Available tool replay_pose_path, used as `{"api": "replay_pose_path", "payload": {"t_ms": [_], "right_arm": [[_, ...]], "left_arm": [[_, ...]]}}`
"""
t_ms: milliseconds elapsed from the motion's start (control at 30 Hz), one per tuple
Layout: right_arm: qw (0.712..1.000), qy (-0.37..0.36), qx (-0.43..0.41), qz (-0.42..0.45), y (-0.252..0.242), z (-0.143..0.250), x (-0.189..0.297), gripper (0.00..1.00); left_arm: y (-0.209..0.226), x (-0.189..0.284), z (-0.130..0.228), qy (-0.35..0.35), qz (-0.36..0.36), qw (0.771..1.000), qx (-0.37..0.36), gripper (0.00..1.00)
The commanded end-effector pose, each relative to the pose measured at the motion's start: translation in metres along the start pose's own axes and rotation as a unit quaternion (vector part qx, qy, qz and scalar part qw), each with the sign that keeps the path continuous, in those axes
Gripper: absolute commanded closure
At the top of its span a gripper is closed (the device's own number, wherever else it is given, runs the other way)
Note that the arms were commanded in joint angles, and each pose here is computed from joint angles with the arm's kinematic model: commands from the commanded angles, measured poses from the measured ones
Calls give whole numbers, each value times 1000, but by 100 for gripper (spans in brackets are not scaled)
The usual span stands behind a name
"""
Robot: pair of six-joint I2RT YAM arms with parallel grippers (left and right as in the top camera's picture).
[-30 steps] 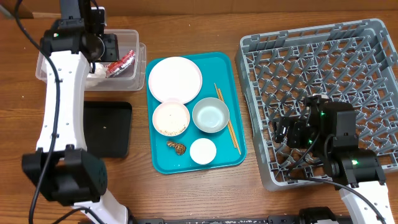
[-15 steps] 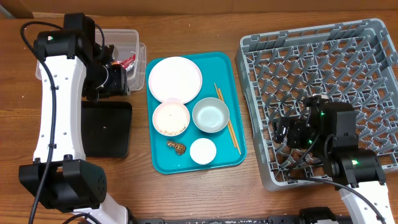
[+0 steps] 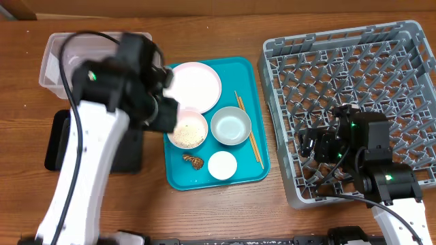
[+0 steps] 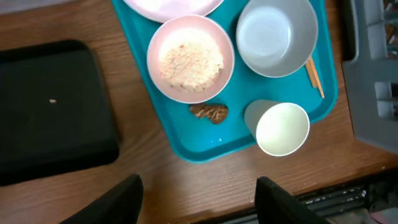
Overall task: Sort waste into correct bins and load items into the dishwasher
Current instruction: 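Grasp the white cup on the teal tray with the left gripper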
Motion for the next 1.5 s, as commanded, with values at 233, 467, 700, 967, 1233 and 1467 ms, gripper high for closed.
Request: {"api": "replay_pose_path", "payload": {"t_ms": [233, 467, 700, 967, 1233, 1467], "right_arm": [[1000, -19, 0, -3, 2, -9, 8, 0], [1000, -19, 0, -3, 2, -9, 8, 0], [1000, -19, 0, -3, 2, -9, 8, 0], [1000, -19, 0, -3, 2, -8, 8, 0], [1000, -17, -1, 8, 0, -8, 8, 0], [986, -45, -92, 132, -21, -11, 11, 0]], "left_arm": [[0, -42, 55, -76, 23, 997, 7, 17], [-18, -86, 46, -62, 113, 989, -67, 17], [-39, -134, 45, 31, 111, 988, -100, 22], [-64, -189, 61, 136, 84, 977, -138, 50], [-58, -194, 46, 137, 80, 982, -106, 96], [-47, -109, -20, 20, 262, 962, -69, 96]]}}
Point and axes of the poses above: each gripper's point midway between its finger pads, its own x axis back along the fingers, its own y axis along the line the jaws close on, z = x × y, the point moved 9 cm from there along x, back along the fingers, and after that the axes turned 8 degrees about x, right-handed, at the moved point
